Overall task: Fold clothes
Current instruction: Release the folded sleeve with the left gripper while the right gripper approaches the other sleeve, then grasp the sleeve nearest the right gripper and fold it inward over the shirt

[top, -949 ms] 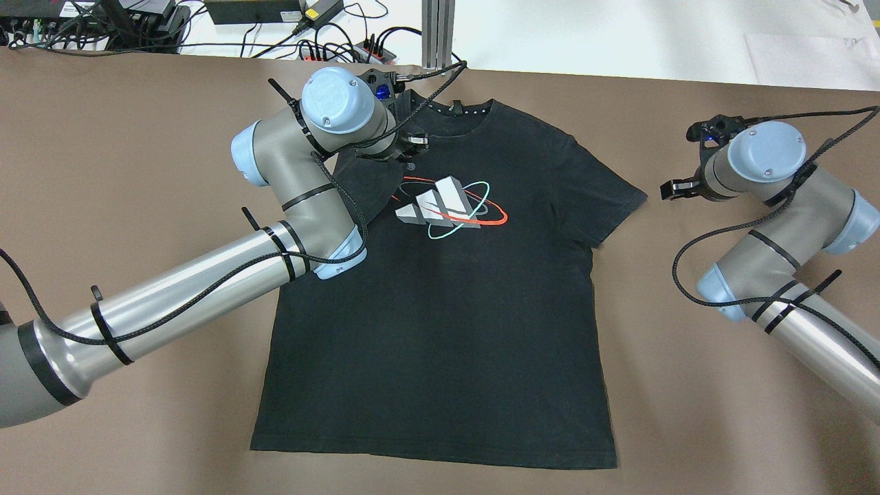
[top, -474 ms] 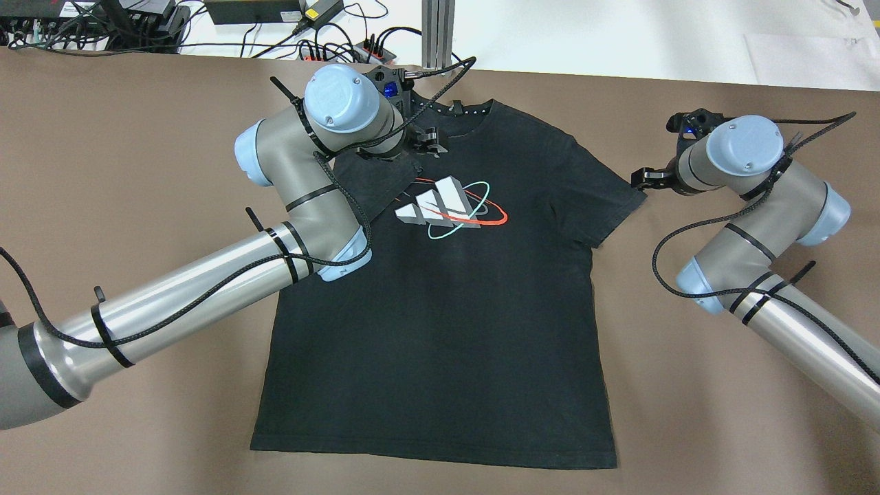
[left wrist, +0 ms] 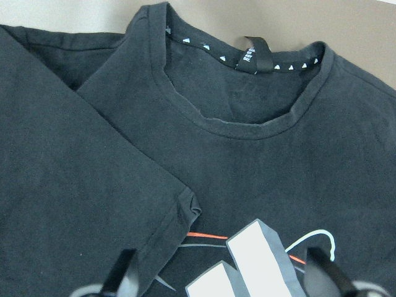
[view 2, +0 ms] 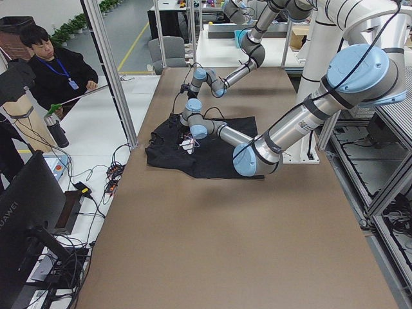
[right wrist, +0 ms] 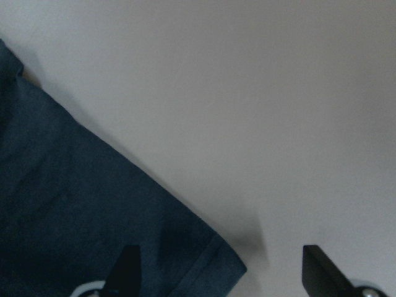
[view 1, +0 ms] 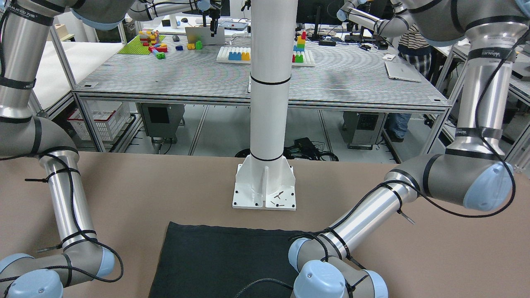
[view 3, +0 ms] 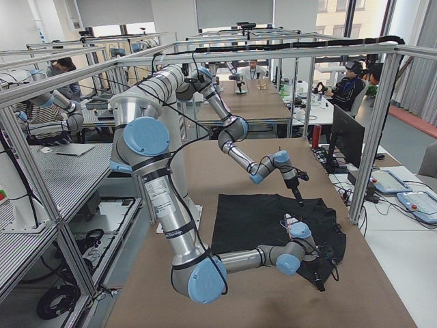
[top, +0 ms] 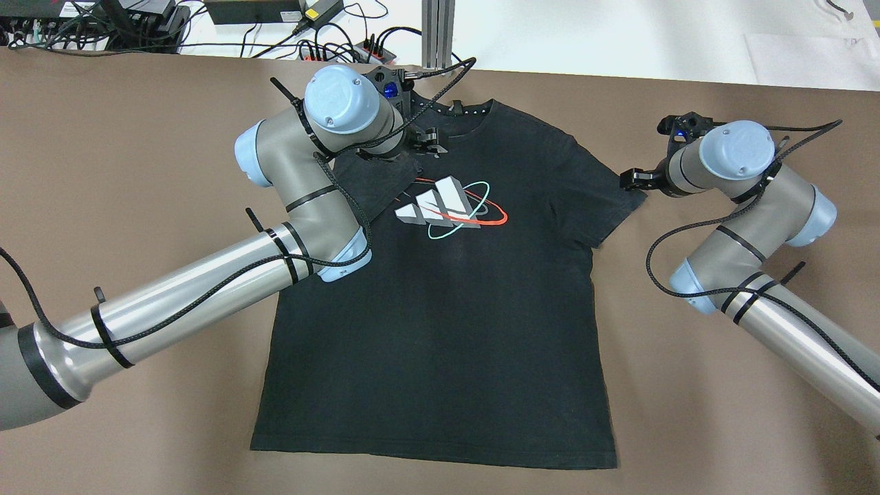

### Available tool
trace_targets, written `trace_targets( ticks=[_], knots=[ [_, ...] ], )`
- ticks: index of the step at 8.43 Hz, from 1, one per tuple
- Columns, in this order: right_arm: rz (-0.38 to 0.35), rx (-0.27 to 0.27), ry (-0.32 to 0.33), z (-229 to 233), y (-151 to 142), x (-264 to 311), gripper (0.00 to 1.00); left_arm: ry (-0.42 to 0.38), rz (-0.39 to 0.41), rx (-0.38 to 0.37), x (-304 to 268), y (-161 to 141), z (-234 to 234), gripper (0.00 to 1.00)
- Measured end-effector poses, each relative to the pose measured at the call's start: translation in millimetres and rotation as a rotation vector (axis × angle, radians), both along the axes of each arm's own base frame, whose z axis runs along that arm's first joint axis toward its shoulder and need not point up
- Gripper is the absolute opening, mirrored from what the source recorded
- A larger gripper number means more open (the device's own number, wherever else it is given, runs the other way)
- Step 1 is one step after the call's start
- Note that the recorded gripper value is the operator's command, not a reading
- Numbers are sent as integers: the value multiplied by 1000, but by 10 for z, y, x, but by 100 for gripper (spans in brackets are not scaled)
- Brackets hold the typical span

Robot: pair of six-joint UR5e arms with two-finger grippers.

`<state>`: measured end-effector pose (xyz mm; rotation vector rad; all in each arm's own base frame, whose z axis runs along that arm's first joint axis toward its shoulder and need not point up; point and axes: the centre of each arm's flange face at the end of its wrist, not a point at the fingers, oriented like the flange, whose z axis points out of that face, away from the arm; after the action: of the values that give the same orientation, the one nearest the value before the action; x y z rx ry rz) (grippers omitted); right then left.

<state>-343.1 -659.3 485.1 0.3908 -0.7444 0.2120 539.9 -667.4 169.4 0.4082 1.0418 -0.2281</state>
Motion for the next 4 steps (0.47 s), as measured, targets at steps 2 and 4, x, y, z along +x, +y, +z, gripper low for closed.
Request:
trace_targets(
  ticks=[2, 4],
  knots=[
    [-5, 8, -7, 34, 28, -27, 33, 0, 1, 0, 6, 6, 11, 95],
    [-2, 11, -14, 30, 34, -30, 0, 0, 1, 0, 9, 9, 15, 95]
  ],
)
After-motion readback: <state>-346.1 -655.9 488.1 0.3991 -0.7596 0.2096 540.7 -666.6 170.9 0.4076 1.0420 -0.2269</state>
